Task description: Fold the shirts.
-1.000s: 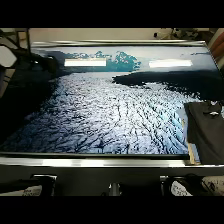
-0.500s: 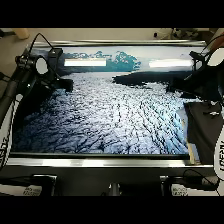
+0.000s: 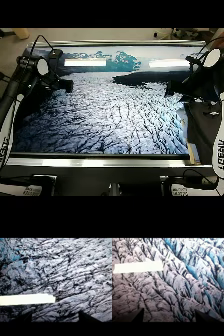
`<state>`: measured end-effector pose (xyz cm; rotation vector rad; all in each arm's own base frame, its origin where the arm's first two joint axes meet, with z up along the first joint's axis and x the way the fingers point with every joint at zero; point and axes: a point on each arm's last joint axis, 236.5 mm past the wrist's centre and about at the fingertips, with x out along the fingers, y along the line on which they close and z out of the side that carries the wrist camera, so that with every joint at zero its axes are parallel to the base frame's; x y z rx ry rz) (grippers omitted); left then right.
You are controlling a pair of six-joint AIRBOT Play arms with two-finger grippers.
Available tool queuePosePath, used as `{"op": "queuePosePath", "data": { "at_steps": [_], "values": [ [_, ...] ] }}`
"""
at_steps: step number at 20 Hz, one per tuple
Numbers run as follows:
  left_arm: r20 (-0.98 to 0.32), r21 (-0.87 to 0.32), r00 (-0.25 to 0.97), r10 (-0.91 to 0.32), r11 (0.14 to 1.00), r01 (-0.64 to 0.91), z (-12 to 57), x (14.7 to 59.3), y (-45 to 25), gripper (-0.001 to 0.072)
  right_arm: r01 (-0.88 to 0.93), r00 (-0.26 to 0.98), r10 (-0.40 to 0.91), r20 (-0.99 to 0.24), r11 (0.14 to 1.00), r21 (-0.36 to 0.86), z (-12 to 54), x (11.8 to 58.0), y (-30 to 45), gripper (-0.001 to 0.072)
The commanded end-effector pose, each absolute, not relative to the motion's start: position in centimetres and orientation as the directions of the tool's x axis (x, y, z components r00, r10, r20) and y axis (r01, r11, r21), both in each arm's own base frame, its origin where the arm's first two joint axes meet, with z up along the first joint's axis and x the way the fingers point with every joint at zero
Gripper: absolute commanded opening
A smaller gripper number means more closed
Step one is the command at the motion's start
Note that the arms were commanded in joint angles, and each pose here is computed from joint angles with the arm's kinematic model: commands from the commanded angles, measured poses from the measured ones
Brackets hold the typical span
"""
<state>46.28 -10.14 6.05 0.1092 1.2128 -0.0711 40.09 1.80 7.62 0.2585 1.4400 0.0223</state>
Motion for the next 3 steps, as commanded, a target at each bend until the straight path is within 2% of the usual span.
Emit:
{"op": "queuePosePath", "data": {
  "at_steps": [1,3],
  "values": [
    [-0.937,0.046,0.349,0.004,0.993,0.113,6.03,46.27,-10.15,0.0679,0.139,0.130,0.170,-0.977,0.972,0.187,7.60,39.99,1.80,0.0672],
    [-0.937,0.046,0.349,0.004,0.993,0.113,6.03,46.27,-10.15,0.0679,0.139,0.130,0.170,-0.977,0.972,0.187,7.60,39.99,1.80,0.0672]
  ]
}}
